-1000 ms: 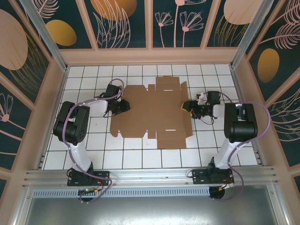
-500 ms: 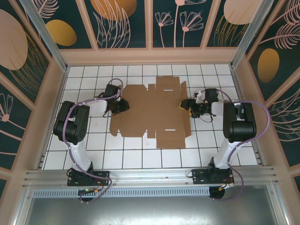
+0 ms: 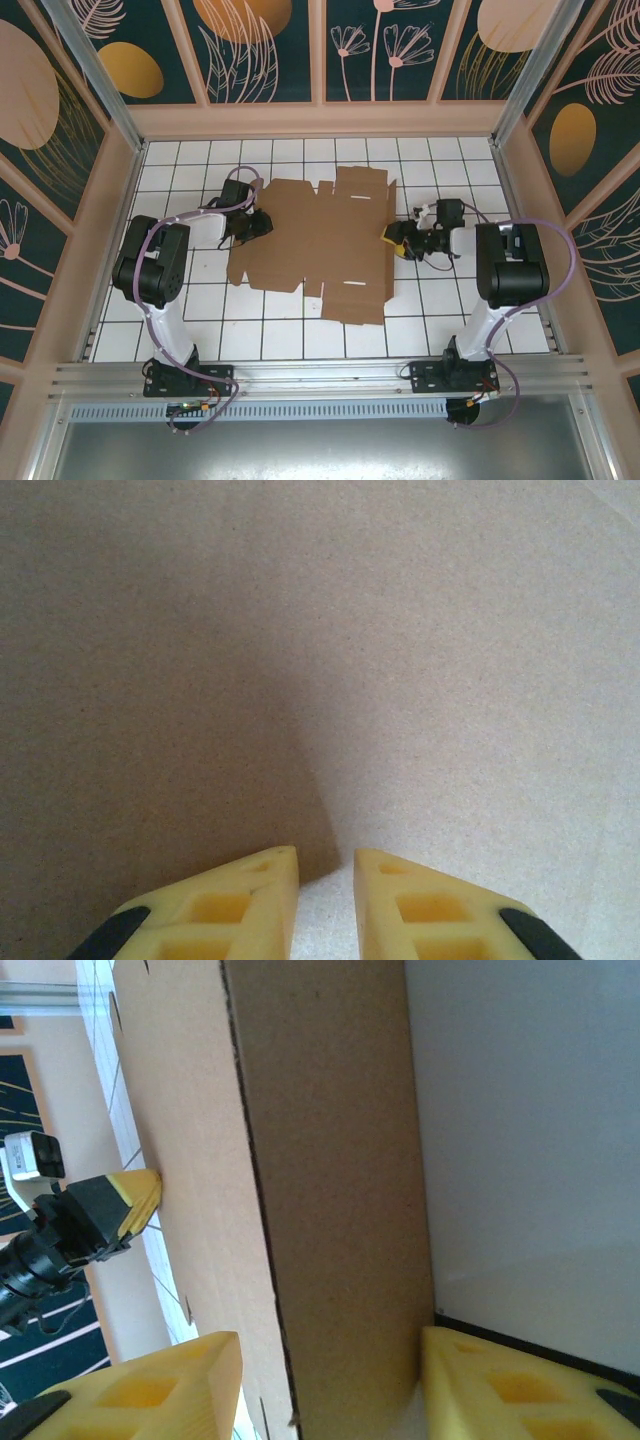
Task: Fold the paper box
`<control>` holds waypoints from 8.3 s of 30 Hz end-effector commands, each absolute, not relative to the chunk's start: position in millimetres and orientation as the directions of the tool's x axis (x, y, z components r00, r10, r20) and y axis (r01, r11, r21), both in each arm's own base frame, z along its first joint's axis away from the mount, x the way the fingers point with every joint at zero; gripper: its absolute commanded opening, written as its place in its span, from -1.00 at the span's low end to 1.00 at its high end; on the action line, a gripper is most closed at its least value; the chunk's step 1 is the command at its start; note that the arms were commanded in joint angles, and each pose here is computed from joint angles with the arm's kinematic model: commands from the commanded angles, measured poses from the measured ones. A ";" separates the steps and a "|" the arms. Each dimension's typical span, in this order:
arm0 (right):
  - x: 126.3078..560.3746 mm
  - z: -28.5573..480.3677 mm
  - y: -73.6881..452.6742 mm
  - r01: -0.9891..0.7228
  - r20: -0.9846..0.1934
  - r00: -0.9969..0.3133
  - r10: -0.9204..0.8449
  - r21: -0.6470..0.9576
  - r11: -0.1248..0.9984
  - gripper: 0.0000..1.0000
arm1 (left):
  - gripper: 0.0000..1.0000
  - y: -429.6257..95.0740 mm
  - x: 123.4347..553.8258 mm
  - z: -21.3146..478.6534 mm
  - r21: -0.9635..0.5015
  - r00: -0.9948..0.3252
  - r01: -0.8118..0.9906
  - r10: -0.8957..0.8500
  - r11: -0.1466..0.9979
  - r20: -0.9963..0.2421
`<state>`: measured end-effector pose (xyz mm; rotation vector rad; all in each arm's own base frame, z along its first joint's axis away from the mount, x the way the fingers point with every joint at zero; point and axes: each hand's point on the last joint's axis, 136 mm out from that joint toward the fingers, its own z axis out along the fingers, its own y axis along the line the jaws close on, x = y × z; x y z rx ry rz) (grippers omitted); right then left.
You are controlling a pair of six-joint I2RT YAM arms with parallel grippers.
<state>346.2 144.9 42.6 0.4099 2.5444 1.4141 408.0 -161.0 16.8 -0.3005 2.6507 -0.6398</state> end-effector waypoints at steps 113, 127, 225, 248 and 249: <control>361.0 84.3 109.7 0.027 -0.173 -0.981 0.085 0.314 0.949 -0.77 | -0.60 -357.6 425.3 44.7 -0.741 -0.962 0.155 -0.071 0.654 -0.264; 363.5 88.2 115.1 0.033 -0.187 -0.979 0.081 0.247 0.968 -0.77 | -0.67 -363.7 408.1 -8.2 -0.654 -0.975 0.104 -0.054 0.749 -0.217; 396.7 168.1 234.9 -0.249 -0.496 -0.730 -0.470 -0.447 0.859 -0.34 | -0.76 -223.9 351.8 13.0 -0.563 -0.943 -0.141 -0.283 0.815 -0.173; 375.4 54.1 129.0 0.017 -0.317 -0.933 0.170 0.432 0.902 -0.14 | -0.87 -173.7 345.0 15.7 -0.394 -0.936 -0.160 -0.265 0.905 -0.229; 375.0 53.0 125.9 0.027 -0.315 -0.931 0.183 0.442 0.896 -0.13 | -0.87 -172.4 344.6 14.8 -0.390 -0.936 -0.162 -0.266 0.907 -0.230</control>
